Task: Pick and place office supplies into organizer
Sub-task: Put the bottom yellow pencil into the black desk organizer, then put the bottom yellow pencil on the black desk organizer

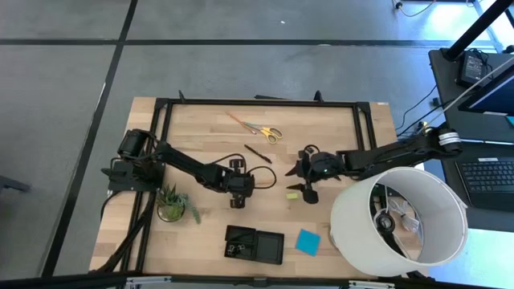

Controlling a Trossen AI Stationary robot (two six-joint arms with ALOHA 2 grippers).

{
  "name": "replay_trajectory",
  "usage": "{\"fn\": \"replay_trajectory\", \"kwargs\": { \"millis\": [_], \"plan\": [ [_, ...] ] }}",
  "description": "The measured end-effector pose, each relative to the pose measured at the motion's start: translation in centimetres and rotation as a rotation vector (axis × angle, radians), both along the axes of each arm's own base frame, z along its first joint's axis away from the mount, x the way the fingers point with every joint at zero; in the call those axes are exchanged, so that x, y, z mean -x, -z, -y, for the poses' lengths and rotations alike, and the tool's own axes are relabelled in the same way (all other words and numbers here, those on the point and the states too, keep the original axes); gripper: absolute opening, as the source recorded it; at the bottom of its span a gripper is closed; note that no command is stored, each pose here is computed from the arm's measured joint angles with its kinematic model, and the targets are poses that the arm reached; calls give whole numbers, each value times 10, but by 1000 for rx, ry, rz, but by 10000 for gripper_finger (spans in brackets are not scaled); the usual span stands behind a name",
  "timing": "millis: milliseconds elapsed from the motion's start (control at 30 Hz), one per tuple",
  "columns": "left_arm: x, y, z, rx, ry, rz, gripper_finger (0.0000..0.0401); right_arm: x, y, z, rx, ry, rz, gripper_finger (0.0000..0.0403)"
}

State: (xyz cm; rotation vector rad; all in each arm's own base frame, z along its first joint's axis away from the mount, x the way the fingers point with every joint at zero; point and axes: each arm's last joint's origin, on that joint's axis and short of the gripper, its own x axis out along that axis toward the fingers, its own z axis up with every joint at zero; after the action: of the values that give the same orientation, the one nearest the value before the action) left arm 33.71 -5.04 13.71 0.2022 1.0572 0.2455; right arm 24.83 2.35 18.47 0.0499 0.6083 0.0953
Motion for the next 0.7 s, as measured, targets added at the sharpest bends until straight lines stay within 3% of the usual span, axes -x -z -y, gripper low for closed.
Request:
{"fn": "replay_trajectory", "kwargs": {
  "millis": [300,700],
  "plan": [
    [4,8,-2,-15,-4,-36,1,-20,54,0,62,55,-158,233],
    [6,20,-3,-20,-9,-42,1,-37,89,0,112,46,-128,233]
  ]
}}
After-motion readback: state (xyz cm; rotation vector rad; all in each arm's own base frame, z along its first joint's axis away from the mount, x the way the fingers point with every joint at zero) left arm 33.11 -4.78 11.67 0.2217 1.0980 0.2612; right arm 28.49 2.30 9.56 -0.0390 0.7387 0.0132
